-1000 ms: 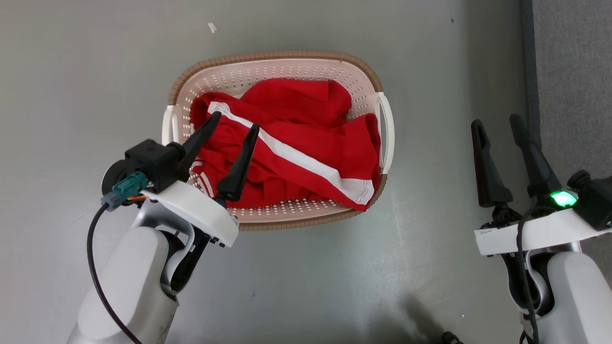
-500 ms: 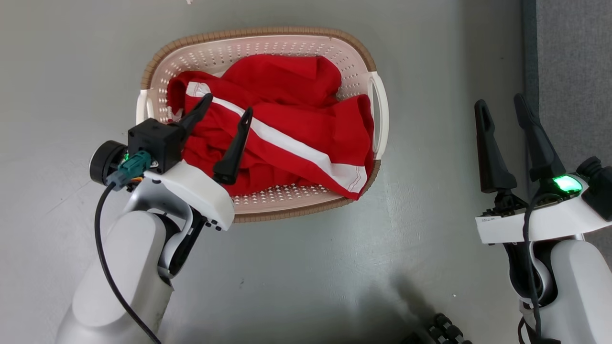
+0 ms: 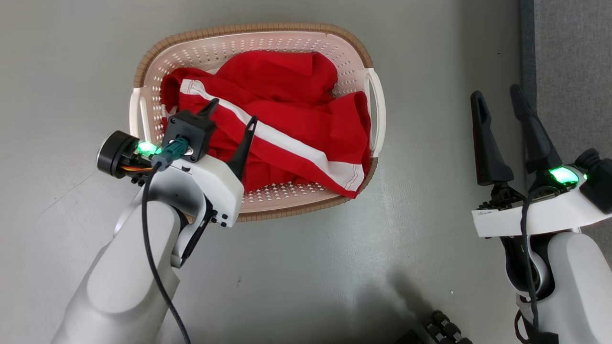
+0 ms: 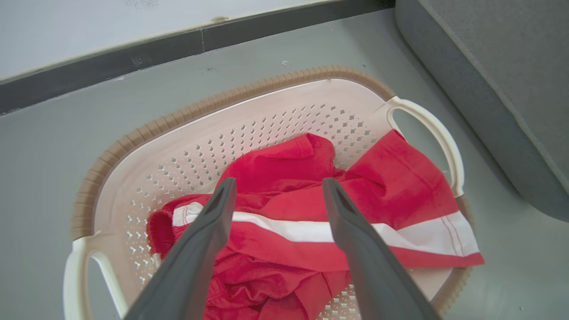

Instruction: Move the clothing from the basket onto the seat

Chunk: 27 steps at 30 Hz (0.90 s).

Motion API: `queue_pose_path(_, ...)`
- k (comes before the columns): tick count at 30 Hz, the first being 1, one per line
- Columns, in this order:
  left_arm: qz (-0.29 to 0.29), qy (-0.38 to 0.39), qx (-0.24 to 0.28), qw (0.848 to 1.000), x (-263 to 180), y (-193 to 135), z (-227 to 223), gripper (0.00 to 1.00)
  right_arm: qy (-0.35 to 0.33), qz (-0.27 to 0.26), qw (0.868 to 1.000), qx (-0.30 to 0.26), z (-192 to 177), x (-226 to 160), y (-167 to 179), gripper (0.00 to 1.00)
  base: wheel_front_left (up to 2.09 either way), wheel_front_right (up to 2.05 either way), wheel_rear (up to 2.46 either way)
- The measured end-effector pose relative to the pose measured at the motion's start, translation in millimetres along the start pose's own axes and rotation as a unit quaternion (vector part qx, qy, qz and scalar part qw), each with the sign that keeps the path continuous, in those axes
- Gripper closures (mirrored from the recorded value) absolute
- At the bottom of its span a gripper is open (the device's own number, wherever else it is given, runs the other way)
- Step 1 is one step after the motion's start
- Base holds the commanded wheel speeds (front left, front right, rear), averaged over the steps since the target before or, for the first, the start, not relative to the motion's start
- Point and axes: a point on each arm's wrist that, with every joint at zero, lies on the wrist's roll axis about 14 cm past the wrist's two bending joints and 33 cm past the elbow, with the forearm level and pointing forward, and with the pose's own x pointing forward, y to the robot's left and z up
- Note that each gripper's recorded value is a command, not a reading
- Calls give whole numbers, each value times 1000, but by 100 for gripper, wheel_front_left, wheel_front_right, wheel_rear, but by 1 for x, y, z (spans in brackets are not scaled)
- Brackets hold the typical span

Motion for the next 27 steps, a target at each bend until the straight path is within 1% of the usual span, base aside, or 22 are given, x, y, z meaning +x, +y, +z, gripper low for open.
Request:
queue_pose_path(9, -11, 39, 24, 999, 8, -7, -13, 0, 7, 5, 1000, 2, -5, 0, 4, 0, 0, 0, 0)
queue_pose_path(18, -14, 64, 69, 995, 18, -7, -19, 0, 16, 6, 1000, 3, -13, 0, 4, 0, 0, 0, 0)
queue_pose_path(24, -17, 72, 108, 991, 28, -6, -17, 0, 24, 4, 1000, 11, -20, 0, 3, 0, 0, 0, 0)
queue_pose_path(27, -18, 87, 125, 988, 32, -3, -23, 0, 29, 4, 999, 14, -24, 0, 3, 0, 0, 0, 0)
